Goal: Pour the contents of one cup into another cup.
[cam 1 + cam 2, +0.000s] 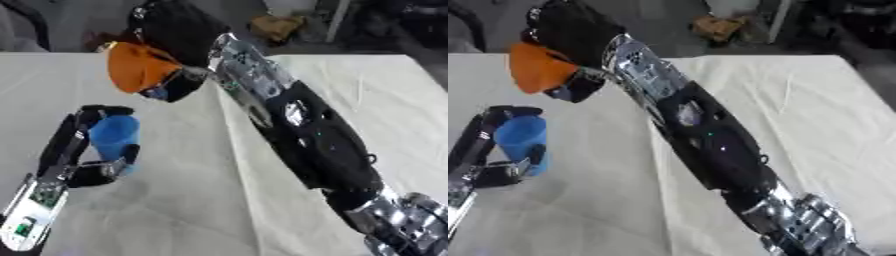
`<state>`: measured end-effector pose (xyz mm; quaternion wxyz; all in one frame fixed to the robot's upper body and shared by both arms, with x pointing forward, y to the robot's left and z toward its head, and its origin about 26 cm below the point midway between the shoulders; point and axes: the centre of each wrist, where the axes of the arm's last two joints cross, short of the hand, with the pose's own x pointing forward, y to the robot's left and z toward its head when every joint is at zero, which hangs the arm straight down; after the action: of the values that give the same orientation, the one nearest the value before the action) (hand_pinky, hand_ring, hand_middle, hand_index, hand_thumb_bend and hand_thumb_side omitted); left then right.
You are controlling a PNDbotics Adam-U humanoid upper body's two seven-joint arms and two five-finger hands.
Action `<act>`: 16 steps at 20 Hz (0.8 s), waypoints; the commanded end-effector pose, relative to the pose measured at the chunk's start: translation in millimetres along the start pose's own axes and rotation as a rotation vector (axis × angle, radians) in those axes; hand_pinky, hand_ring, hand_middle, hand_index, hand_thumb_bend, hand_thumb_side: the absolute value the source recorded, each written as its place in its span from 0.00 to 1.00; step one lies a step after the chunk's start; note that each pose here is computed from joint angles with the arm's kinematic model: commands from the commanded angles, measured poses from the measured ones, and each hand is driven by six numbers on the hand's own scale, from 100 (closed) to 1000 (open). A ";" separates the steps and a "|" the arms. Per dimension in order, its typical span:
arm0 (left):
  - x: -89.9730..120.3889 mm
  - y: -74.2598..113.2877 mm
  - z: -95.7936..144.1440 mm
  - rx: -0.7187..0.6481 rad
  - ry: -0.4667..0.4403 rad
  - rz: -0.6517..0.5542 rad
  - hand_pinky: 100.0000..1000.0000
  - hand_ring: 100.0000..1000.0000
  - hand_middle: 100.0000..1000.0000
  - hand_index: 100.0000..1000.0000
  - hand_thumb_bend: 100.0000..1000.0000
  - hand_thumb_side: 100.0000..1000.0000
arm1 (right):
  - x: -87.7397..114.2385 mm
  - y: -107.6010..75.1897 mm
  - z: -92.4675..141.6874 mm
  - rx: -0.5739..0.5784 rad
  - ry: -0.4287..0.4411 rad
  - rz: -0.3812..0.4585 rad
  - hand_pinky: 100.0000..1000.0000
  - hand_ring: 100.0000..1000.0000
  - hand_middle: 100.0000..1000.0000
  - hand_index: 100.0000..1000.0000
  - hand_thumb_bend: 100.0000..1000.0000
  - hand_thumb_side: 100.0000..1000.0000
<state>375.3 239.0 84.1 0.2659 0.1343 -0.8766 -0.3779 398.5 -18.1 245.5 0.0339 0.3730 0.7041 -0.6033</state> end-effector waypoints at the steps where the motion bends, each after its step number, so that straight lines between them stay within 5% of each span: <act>1: 1.9 11.1 -8.9 0.022 -0.022 -0.020 0.00 0.07 0.17 0.75 0.00 0.56 | -1.8 -5.5 -3.0 -0.015 -0.003 0.043 0.64 0.48 0.23 0.41 0.24 0.00; 16: 0.6 15.2 -10.9 0.015 -0.031 -0.039 0.00 0.07 0.17 0.75 0.00 0.55 | 2.2 -8.6 -8.4 0.010 -0.048 0.166 0.65 0.48 0.30 0.51 0.28 0.00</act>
<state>377.3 238.8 88.0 0.2628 0.1376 -0.8767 -0.3786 397.4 -12.6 242.0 0.0819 0.4056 0.6684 -0.6181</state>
